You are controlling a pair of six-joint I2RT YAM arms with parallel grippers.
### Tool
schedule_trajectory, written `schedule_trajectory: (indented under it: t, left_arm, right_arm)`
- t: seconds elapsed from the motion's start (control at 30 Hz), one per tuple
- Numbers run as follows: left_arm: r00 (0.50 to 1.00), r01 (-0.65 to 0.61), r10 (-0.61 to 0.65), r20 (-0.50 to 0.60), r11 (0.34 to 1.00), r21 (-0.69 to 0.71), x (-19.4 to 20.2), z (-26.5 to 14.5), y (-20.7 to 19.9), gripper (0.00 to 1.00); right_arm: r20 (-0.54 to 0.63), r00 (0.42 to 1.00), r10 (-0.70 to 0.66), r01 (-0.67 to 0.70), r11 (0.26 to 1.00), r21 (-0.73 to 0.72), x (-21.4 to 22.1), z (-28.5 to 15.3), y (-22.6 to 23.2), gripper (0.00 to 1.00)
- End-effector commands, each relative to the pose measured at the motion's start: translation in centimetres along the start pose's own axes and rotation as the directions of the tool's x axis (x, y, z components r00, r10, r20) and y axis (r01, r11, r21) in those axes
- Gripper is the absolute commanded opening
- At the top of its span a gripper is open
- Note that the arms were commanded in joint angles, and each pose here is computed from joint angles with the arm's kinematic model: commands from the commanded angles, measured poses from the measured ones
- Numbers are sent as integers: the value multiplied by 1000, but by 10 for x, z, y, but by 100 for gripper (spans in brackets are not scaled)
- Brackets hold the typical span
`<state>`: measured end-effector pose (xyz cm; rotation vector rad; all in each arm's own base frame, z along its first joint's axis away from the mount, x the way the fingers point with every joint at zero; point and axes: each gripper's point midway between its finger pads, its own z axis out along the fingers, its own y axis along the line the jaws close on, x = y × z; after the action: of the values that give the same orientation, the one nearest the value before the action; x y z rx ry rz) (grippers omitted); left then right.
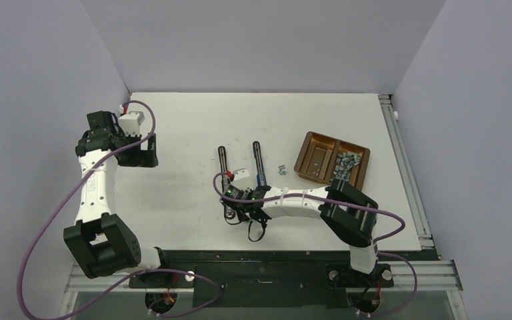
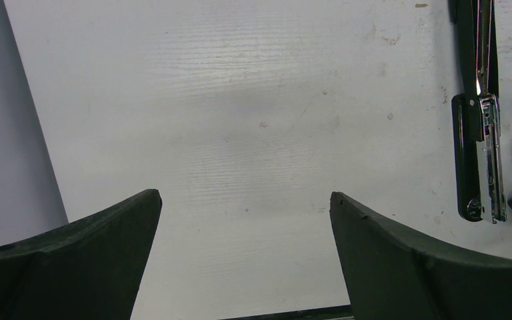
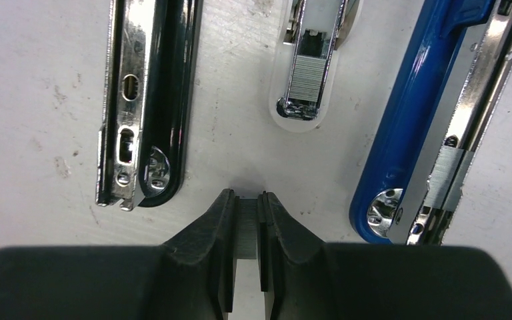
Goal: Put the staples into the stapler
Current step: Place the staple at the center of the board.
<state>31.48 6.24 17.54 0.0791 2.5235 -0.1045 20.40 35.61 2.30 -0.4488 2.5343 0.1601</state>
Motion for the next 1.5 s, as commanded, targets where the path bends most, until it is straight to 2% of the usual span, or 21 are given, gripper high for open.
schedule_trajectory:
  t: [0.0,0.13,0.27,0.37,0.8,1.17,1.47]
  left_arm:
    - [998,-8,8,60,1000,-5,-12,-8,1,96]
    - [998,-9,9,61,1000,0,-12,-7,0,96]
    - [998,-9,9,65,1000,3,-14,-8,-1,96]
    - [998,-11,10,70,1000,6,-16,-9,-1,96]
    - [997,-13,13,73,1000,6,-14,-10,-2,96]
    - [997,-18,18,76,1000,-4,-14,-13,1,96]
    - [997,-17,18,81,1000,-13,-15,-15,3,96]
  right_arm:
    - [15,1000,8,-8,1000,-19,-12,3,7,9]
    - [6,1000,5,-5,1000,-9,-12,3,6,11]
    - [0,1000,9,-9,1000,-5,-15,-2,6,28]
    - [-14,1000,7,-7,1000,0,-18,-6,4,36]
    - [-202,978,-46,38,998,-41,-14,-6,-7,43]
    - [-219,973,-76,61,995,-75,-12,-8,-1,44]
    - [-161,983,-89,79,994,-71,-32,-16,0,44]
